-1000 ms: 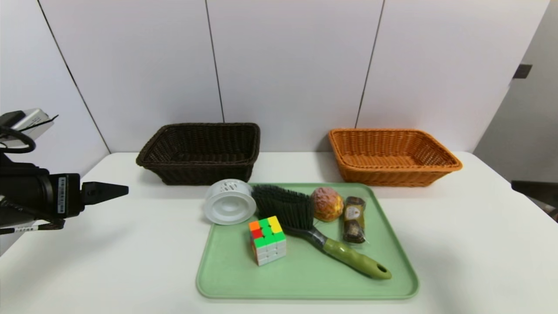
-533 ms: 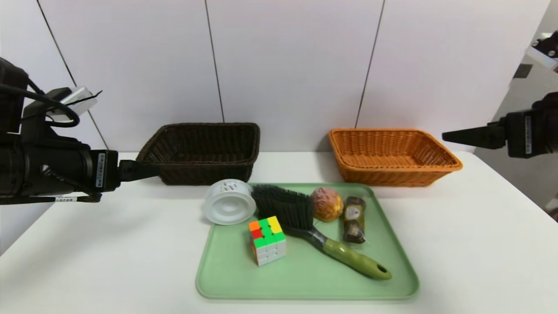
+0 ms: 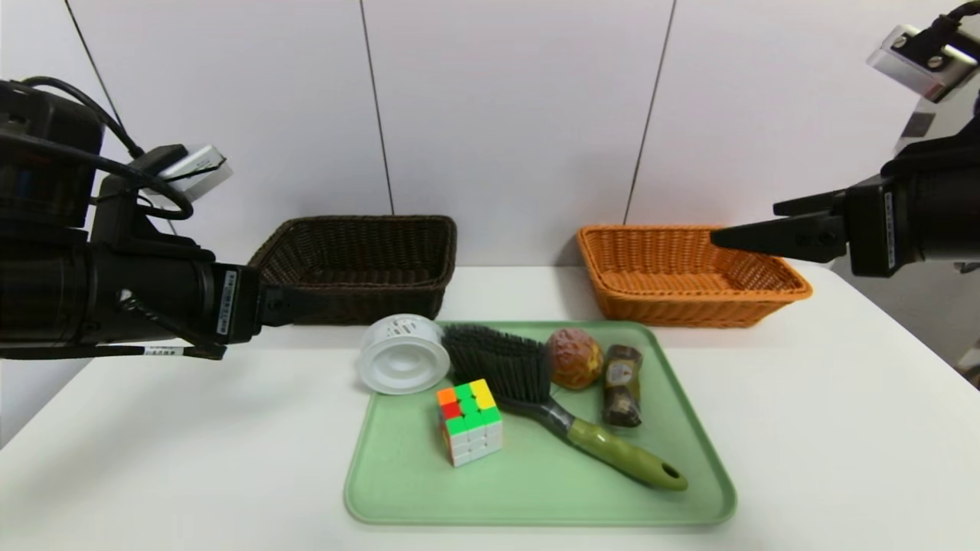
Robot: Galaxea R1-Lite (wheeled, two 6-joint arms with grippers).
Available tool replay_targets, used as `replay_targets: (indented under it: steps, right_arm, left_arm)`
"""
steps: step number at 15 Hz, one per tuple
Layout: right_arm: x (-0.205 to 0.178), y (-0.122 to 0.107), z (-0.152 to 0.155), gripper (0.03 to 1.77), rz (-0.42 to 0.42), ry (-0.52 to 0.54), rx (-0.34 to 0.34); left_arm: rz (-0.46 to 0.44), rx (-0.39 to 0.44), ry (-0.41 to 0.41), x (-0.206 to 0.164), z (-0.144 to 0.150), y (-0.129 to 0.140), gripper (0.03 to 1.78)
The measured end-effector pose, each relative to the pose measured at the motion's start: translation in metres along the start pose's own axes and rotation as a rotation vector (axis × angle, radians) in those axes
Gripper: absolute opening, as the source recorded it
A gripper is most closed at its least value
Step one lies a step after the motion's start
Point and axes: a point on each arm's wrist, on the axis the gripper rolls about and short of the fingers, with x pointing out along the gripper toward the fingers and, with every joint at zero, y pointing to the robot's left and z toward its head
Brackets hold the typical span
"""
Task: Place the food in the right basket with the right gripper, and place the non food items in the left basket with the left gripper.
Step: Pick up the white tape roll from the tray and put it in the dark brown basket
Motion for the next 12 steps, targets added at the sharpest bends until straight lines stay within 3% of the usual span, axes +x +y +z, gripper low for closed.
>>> replay_targets:
  steps: [6, 12]
  right_arm:
    - [-0.023, 0.015, -0.007, 1.7, 0.11, 0.068, 0.006]
    - [-0.036, 0.018, -0.013, 1.7, 0.114, 0.073, 0.029]
  left_arm:
    - [-0.067, 0.04, 0.018, -0.004, -0.003, -0.017, 1.69]
    - [-0.086, 0.056, 0.035, 0.009, 0.003, -0.023, 1.69]
